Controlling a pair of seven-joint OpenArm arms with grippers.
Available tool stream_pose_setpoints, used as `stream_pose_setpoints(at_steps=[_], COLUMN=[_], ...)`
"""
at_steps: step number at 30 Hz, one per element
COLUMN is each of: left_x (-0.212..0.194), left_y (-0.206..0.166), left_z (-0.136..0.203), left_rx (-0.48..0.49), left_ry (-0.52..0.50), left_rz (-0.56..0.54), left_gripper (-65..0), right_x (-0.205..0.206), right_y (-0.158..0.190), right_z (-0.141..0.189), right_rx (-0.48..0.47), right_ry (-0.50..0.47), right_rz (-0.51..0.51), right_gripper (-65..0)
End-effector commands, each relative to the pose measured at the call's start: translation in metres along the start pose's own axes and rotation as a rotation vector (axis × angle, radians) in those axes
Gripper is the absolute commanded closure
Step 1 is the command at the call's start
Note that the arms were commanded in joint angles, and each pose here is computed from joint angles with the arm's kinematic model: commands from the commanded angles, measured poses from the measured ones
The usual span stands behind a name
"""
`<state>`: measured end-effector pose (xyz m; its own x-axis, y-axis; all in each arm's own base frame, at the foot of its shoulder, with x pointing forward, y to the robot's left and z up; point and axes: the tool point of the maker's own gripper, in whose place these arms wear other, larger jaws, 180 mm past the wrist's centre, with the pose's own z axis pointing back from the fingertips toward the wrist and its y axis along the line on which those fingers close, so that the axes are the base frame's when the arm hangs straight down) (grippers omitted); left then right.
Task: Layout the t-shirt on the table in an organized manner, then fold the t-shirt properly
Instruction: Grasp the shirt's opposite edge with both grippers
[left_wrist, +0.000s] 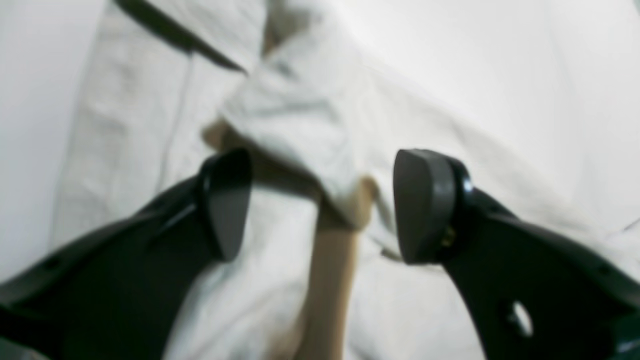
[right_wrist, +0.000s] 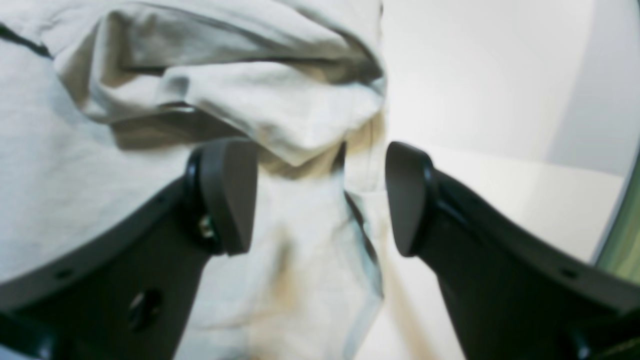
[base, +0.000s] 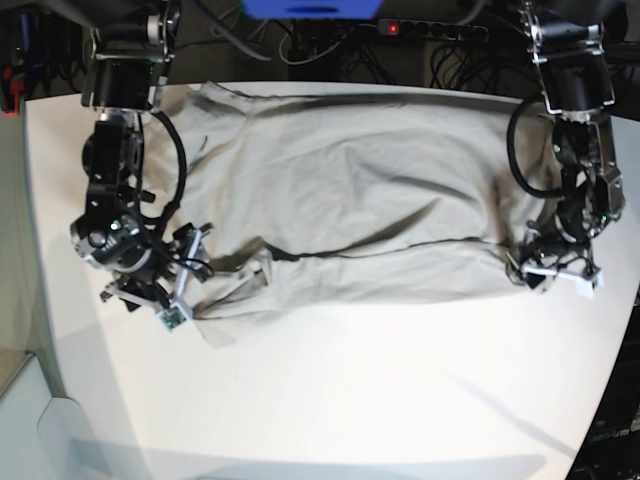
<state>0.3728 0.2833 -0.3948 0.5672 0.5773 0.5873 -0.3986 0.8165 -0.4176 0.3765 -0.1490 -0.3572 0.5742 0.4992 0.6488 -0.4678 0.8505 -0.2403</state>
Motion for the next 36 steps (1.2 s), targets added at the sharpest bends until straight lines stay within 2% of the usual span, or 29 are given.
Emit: stream_pose_setpoints(at_steps=[1,4,5,7,10,11,13,21,23,26,30,32,36], left_x=[0.024,0.018,0.018,0.015,0.019,0.022,0.033,0.068,0.076,0.100,0.110,0.111,0.122], left_y=[-0.011,-0.009,-0.014,-0.017,-0.029,-0.031,-0.040,-0.071,-0.066,-0.054,-0.033,-0.022,-0.013], left_z=[0.000,-0.005,-0.007,-0.010,-0.010,-0.008,-0.006,-0.011,-0.016,-0.018,-0.020,-0.020,-0.015], left_rx=[-0.020,0.009,0.008,0.012,-0.009,-0.014,-0.032,-0.056,0.002,0.114,0.248,0.294,0.326], left_ry=[-0.067,-0.071,-0.069,-0.066,-0.081,-0.090,-0.115,-0.176,-0.180,-0.261,-0.330,-0.346,-0.418], left_rz=[-0.003,-0.023,-0.029,-0.036,-0.023,-0.023,-0.028,-0.007,0.027,0.091,0.156,0.166,0.161], left_gripper=[-43.1,-42.4,-39.8,-29.1,-8.4,-4.2,-0.9,-0.9,-0.9,-0.9,-1.0,-3.7,-18.5], right_x=[0.017,0.017,0.017,0.018,0.027,0.029,0.024,0.021,0.022,0.022,0.022,0.021,0.016], right_y=[-0.008,-0.008,-0.008,-0.007,0.004,0.009,0.020,0.032,0.034,0.033,0.033,0.034,0.028], right_z=[0.005,0.005,0.004,0.004,0.002,0.000,-0.008,-0.015,-0.015,-0.015,-0.015,-0.015,-0.014], right_rx=[-0.013,-0.013,-0.013,-0.011,0.014,0.024,0.059,0.092,0.097,0.095,0.096,0.096,0.086], right_ry=[-0.054,-0.054,-0.052,-0.062,-0.089,-0.089,-0.065,-0.048,-0.049,-0.050,-0.048,-0.047,-0.034], right_rz=[0.013,0.013,0.013,0.012,0.048,0.061,0.073,0.084,0.094,0.095,0.095,0.095,0.103], right_gripper=[-40.3,-40.3,-40.3,-40.3,-40.3,-40.3,-40.3,-40.3,-40.3,-40.3,-40.3,-40.3,-40.3])
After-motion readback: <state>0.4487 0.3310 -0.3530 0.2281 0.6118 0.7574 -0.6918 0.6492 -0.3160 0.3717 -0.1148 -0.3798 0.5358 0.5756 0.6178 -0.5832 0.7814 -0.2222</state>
